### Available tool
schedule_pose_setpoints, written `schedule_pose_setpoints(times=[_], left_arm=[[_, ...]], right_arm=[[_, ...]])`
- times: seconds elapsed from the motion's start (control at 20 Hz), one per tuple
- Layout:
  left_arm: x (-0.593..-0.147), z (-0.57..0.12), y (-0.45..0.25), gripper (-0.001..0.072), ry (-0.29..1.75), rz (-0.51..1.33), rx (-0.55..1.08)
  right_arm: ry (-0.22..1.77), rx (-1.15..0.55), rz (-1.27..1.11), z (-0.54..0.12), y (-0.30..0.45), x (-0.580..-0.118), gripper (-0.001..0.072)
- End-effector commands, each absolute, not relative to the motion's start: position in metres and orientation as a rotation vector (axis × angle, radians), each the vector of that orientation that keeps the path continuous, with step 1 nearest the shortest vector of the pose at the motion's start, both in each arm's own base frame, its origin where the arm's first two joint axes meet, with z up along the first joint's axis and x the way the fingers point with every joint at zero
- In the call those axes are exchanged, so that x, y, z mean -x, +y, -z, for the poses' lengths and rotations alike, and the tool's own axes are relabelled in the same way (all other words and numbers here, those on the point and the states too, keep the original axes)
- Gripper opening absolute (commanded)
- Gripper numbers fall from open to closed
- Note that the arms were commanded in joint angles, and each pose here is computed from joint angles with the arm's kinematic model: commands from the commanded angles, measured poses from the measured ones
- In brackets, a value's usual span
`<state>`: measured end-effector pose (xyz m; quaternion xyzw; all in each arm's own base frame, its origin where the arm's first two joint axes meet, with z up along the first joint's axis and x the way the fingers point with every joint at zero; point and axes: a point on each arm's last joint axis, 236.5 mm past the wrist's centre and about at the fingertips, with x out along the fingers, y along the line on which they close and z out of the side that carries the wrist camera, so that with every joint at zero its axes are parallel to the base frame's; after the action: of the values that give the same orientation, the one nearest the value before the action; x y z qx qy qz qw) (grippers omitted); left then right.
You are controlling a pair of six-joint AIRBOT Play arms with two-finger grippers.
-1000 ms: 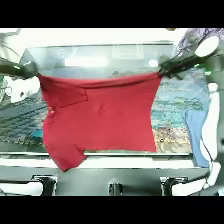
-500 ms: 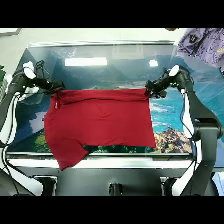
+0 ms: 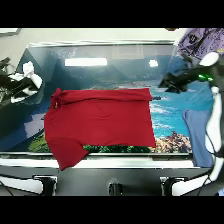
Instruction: Fold the clothes and pants, and hang the long-sleeved shirts on hangers.
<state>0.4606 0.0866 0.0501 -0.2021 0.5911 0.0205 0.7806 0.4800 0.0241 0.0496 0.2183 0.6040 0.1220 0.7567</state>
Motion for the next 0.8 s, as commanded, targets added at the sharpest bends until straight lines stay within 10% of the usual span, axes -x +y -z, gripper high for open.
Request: schedule_pose_setpoints(times=[0.0, 0.4, 0.75], left_arm=[[-0.391, -0.050, 0.104, 0.0710, 1.319, -0.111, 0.537], [-0.257, 0.040, 0.053, 0.0709, 1.415, -0.192, 0.669], [-0.248, 0.052, 0.044, 0.0710, 1.447, -0.186, 0.703]], right_arm=[[1.281, -0.576, -0.222, -0.059, -0.019, -0.430, 0.0505], [1.474, -0.699, -0.216, 0.038, 0.010, -0.300, 0.0506], [1.565, -0.803, -0.300, 0.085, 0.048, -0.248, 0.0630]])
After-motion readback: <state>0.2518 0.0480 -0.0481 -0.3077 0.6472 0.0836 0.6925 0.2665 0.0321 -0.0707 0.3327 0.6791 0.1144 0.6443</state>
